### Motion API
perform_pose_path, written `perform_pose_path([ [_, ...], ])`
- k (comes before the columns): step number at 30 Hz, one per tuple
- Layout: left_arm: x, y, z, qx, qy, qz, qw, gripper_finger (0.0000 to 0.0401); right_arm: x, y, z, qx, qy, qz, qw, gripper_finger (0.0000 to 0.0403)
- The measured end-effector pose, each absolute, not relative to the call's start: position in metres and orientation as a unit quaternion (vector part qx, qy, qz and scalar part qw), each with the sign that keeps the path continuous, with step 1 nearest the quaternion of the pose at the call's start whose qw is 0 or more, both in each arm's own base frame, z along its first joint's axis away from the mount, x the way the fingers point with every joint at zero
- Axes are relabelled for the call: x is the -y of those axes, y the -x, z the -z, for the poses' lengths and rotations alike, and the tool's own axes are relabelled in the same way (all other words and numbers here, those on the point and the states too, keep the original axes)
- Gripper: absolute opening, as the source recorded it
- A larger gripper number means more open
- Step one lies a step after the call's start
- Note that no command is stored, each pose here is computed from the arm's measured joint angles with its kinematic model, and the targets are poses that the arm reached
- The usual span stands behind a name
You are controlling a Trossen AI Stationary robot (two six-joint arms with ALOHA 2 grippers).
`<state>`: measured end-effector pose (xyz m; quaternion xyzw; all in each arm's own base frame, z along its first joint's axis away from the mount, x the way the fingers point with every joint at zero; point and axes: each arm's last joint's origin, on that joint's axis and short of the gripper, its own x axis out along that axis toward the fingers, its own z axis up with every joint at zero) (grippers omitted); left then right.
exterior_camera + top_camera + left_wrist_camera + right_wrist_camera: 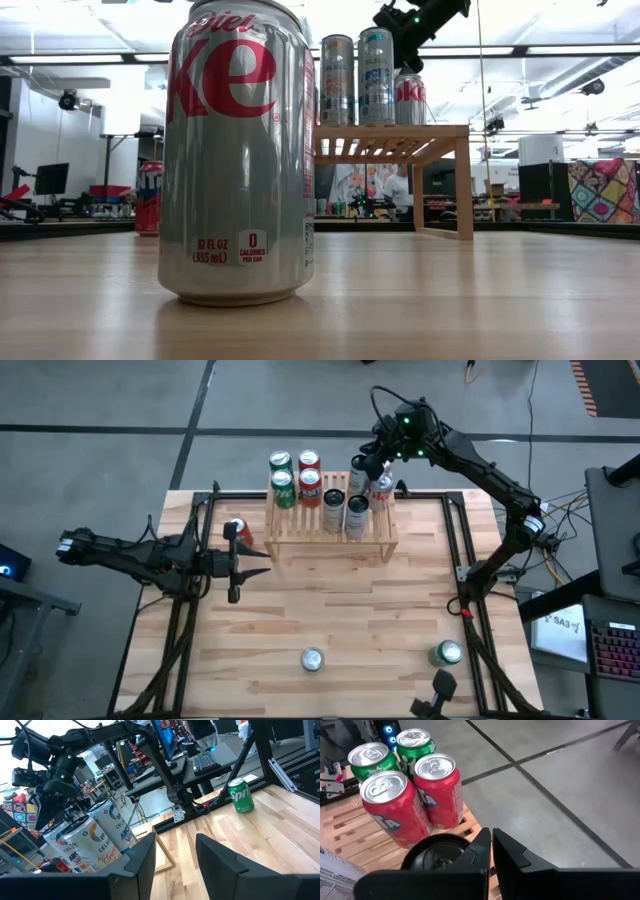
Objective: Place canned beverage on shelf
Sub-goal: Adjust the soda cans on the shelf
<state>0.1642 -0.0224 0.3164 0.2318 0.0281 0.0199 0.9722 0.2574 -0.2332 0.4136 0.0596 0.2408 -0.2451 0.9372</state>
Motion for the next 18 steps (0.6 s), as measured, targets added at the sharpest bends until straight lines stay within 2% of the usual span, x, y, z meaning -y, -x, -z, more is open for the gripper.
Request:
perform_pose_path([
  [18,0.0224,-0.1642,-0.3163,-0.029,-0.232,-0.020,0.972,0.0125,0.2291,-0.2634,-0.4035,-0.244,-0.063,0.207,0.945,0.0009],
])
